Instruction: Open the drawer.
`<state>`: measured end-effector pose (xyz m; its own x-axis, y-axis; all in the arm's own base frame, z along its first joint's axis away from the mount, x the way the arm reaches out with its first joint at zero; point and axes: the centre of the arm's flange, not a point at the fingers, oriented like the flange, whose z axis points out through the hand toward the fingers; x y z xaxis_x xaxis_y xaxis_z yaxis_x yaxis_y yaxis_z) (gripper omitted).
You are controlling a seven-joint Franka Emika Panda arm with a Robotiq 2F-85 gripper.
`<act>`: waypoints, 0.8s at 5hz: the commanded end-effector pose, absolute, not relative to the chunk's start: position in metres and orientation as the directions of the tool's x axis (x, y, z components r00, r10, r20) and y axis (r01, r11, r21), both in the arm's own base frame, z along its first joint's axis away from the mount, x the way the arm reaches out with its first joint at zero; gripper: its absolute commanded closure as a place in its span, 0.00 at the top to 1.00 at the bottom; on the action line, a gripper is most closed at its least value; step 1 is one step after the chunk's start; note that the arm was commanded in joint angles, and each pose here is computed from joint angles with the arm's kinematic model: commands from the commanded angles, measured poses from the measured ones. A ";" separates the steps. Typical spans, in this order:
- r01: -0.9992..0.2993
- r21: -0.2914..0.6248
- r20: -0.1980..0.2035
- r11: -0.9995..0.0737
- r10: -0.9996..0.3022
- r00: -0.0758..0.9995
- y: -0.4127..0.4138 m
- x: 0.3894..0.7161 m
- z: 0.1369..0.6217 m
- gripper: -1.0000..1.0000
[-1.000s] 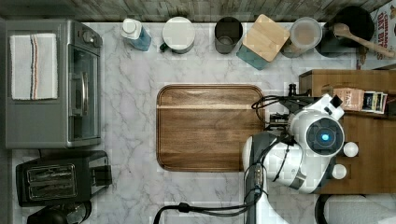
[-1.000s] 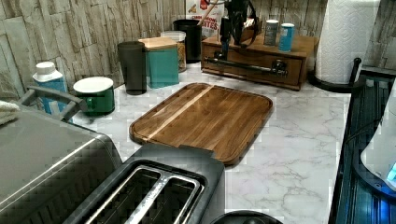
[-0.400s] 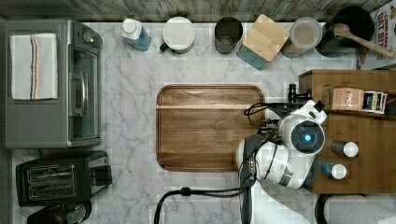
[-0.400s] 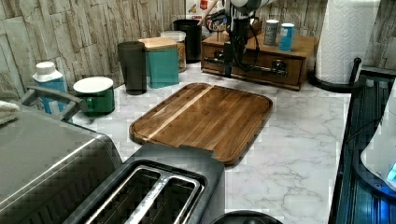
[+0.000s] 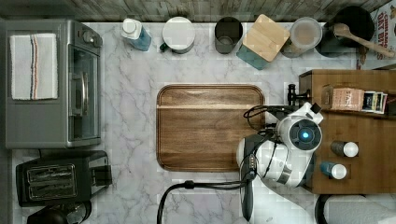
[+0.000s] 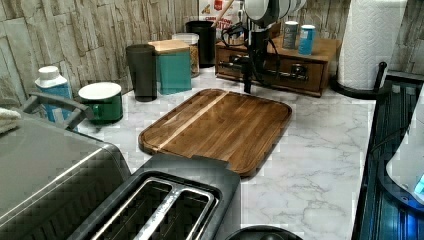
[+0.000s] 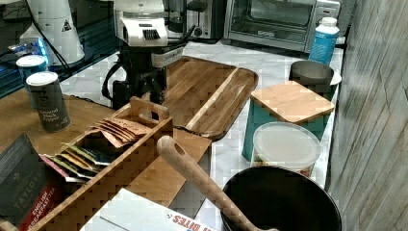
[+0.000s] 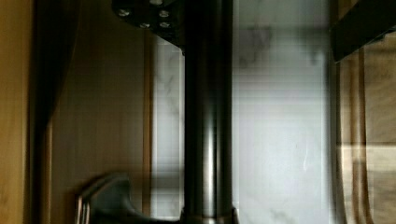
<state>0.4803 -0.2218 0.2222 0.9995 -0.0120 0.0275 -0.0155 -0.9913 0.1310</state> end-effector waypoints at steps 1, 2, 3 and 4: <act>0.101 -0.140 0.000 -0.985 0.102 0.995 -0.192 0.507 0.260 1.00; 0.079 -0.189 0.001 -0.979 0.080 0.997 -0.153 0.510 0.254 1.00; 0.052 -0.147 0.013 -0.988 0.051 0.999 -0.101 0.498 0.257 1.00; 0.062 -0.115 0.015 -0.991 0.061 0.998 -0.045 0.487 0.259 1.00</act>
<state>0.4757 -0.1865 0.2378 0.9875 -0.1514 0.0447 -0.1463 -0.9840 -0.1020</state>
